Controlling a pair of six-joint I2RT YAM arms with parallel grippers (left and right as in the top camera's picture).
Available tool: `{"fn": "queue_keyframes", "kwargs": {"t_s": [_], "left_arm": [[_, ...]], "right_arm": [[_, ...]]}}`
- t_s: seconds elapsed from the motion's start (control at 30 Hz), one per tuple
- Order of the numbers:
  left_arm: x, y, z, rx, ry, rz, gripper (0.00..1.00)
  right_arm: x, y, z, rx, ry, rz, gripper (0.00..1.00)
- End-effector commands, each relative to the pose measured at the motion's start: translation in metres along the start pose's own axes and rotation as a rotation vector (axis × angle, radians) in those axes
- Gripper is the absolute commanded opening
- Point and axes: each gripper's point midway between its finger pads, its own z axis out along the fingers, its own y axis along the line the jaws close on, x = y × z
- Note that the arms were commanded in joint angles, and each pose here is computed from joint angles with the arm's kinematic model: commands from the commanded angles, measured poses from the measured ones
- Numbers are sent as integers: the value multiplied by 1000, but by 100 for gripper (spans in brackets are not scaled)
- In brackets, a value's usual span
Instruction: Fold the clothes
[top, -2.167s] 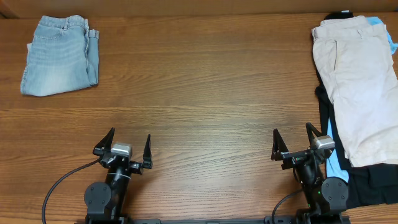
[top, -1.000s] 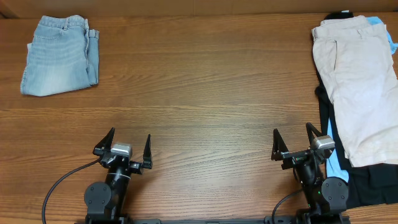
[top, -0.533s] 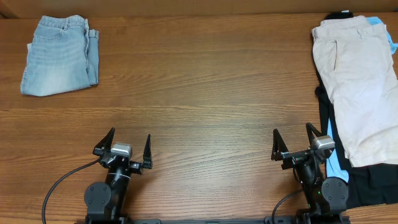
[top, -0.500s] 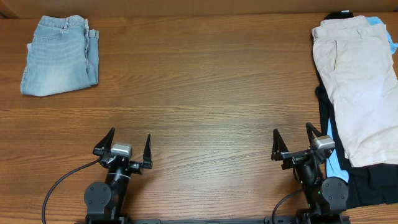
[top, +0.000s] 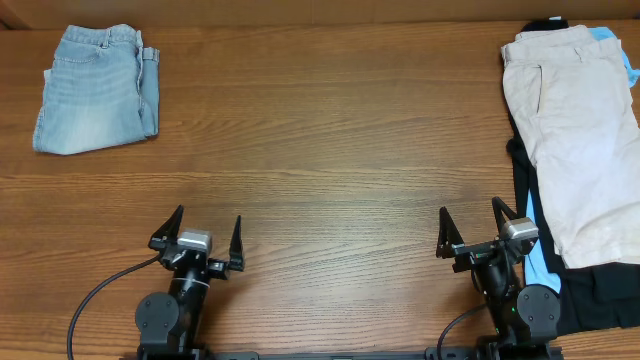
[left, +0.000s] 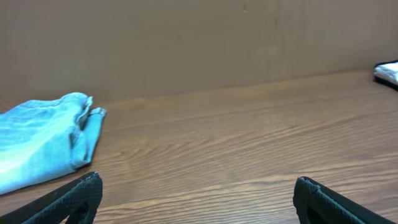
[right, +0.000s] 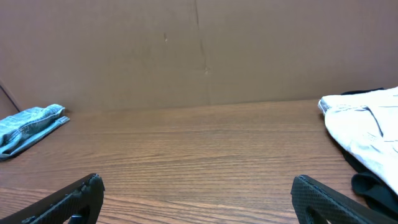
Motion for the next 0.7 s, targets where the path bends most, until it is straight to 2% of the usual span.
{"fn": "queue_keyframes", "kwargs": {"t_s": [0.0,0.1,0.17,0.27,0.47,0.67], "left_arm": [[0,2,0,-13,-6,-5,100],[-11,-10,-1,58,-42,-10,100],[-37,-21,-5,128,-135,-81,100],[-65,-18,-11,125,-218,-142,100],[-78,-7,-9,58,-138,-134,100],[-126,-4,11,70,-54,-149,100]], "right_arm": [[-4,-10,0,58,-29,-3,100],[-11,-8,0,50,-57,-6,100],[-12,-9,-1,54,-60,-7,100],[-31,-1,-4,26,-97,-14,100],[-96,9,-22,26,-197,-31,100],[-155,14,-24,47,-180,-28,100]]}}
